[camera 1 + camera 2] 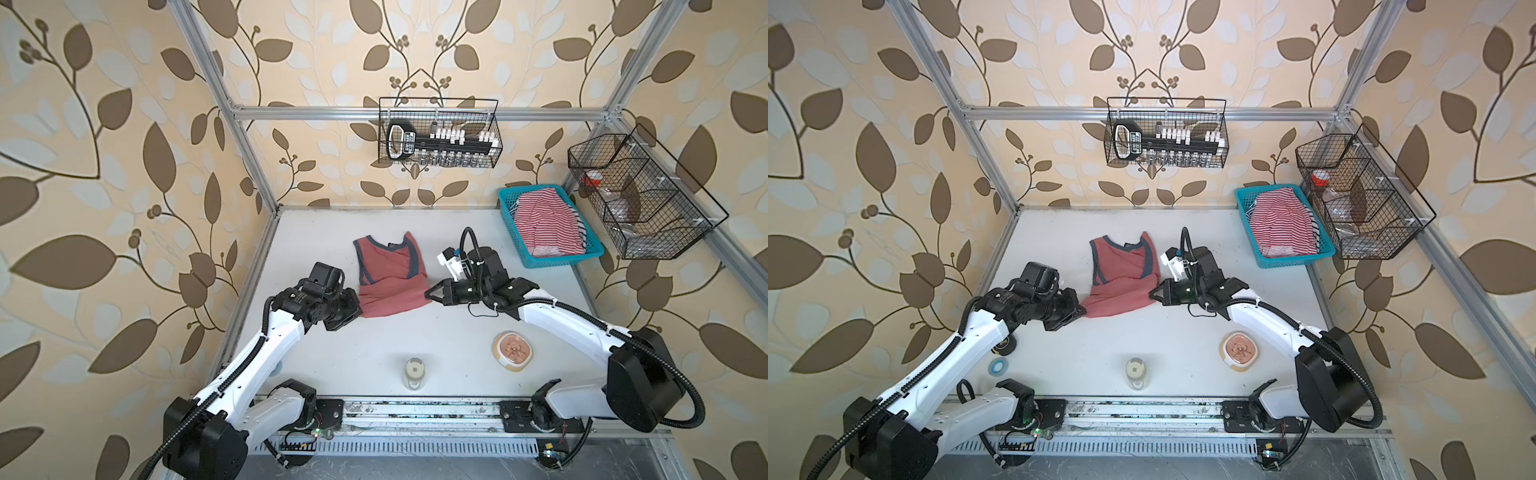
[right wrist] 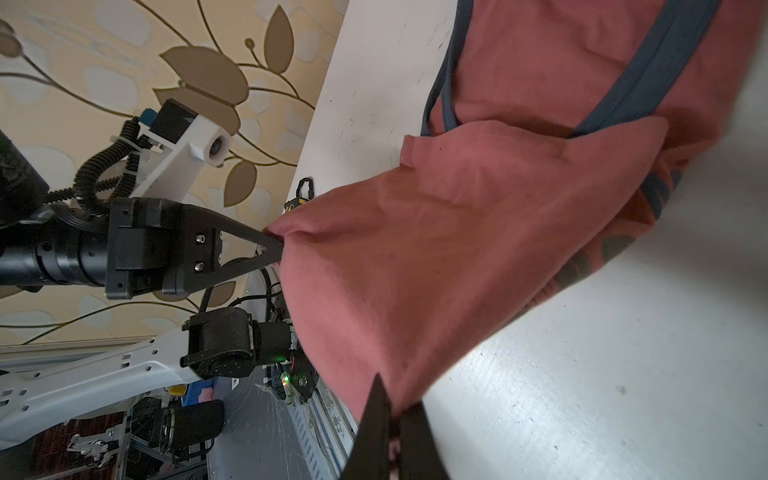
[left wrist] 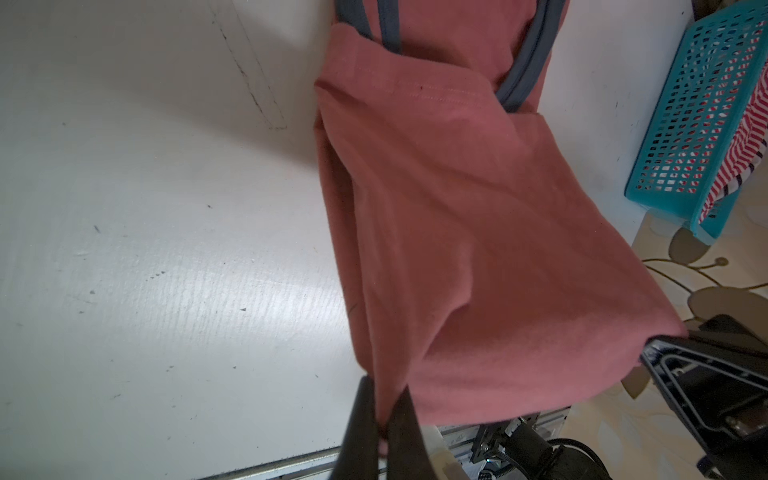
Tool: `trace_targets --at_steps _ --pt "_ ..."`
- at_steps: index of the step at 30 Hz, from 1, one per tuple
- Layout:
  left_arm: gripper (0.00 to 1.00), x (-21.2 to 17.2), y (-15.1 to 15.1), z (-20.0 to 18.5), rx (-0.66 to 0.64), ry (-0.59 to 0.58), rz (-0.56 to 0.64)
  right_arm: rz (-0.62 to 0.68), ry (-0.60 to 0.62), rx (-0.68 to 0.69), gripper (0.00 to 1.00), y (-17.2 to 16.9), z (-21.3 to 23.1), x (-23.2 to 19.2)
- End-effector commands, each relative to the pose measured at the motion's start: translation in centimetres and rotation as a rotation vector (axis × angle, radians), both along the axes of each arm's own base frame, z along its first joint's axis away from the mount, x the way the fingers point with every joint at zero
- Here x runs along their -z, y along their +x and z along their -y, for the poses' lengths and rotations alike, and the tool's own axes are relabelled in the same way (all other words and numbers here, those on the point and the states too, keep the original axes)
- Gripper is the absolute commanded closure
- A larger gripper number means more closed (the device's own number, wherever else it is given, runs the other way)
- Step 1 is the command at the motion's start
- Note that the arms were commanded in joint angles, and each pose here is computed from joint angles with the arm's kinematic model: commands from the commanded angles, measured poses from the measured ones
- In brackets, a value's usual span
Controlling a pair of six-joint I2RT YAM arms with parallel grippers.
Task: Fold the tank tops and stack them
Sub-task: 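Fold the grasped edge with both grippers toward the grey neckline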
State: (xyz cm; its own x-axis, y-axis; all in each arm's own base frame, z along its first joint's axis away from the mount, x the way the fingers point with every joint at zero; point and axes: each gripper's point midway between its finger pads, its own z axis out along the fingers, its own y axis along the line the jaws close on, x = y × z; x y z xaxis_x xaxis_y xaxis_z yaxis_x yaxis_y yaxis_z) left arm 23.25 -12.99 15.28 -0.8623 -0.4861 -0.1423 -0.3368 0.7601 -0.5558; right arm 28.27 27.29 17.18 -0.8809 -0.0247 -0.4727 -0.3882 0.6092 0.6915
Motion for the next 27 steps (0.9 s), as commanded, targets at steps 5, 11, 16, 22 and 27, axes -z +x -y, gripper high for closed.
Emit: trace_targets --at_steps 5,11,16,22,27 --pt "1.0 -2.4 3.3 -0.9 -0.002 0.12 0.049 -0.016 -0.032 -0.005 1.0 2.6 -0.6 -0.4" --pt "1.0 -3.8 7.8 -0.6 0.023 0.137 0.07 -0.014 -0.01 0.032 1.0 5.8 -0.7 -1.0" --pt "1.0 -3.6 10.9 -0.6 0.033 0.144 0.056 -0.006 0.023 0.062 1.0 8.8 -0.5 -2.0" --pt "1.0 -2.8 14.7 -1.4 0.018 0.125 0.042 -0.063 0.077 0.077 1.0 13.3 -0.7 -1.0" --pt "1.0 -1.1 17.8 -1.2 0.03 0.11 0.011 -0.094 0.11 0.093 1.0 17.0 -1.2 0.1"
